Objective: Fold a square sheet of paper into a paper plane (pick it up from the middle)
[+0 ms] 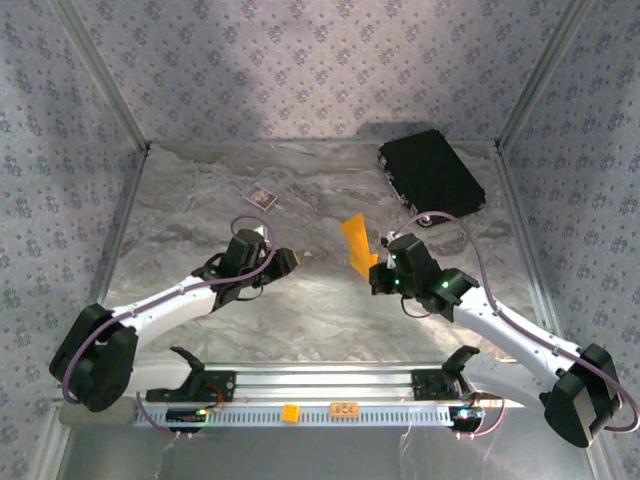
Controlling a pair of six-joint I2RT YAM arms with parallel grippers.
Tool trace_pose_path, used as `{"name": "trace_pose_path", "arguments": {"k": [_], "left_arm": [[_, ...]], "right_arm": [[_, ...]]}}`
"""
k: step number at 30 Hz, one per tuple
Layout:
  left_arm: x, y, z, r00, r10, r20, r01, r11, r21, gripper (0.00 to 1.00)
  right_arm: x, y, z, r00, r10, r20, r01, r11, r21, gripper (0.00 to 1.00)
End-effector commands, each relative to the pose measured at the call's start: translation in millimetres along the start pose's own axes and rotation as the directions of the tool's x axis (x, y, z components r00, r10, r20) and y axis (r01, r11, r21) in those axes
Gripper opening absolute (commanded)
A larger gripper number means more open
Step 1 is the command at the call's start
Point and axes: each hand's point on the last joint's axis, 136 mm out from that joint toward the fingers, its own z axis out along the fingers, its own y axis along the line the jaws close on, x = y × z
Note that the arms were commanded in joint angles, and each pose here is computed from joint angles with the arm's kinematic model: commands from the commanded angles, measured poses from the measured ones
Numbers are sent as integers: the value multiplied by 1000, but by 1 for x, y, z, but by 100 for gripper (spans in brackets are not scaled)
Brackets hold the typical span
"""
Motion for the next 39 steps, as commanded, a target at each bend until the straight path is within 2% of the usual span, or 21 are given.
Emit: {"name": "trace_pose_path", "arguments": {"k": [1,9,15,20,23,29,35,39], "left_arm": [[-4,1,-9,1000,13,24,-13,1000,-6,46],[-5,16,-28,998,-4,61,6,1000,-25,48],[-12,25,-38,996,-26,89,29,999,-34,51],[-11,31,-39,995,-38,92,42,998,-43,51],[-10,35,-38,995,-46,94,51,998,-45,51],[-11,33,-37,995,-54,89,57,998,-32,52],[-7,20,-40,994,-85,62,83,996,32,52],[-4,22,-45,996,-77,45,76,997,18,53]], "right_arm": [[-11,-4,-14,998,-51,34,48,997,63,1],[-22,-8,-25,973,-228,14,218,945,245,1],[-29,-11,-25,923,-381,-60,368,823,432,1],[-30,-12,-20,899,-423,-112,415,743,525,1],[-27,-13,-15,896,-424,-132,423,726,543,1],[-18,-15,-6,920,-367,-136,378,746,548,1],[-11,-14,-19,955,-239,-174,295,737,608,1],[-6,-3,-19,952,-232,-202,307,730,611,0]]}}
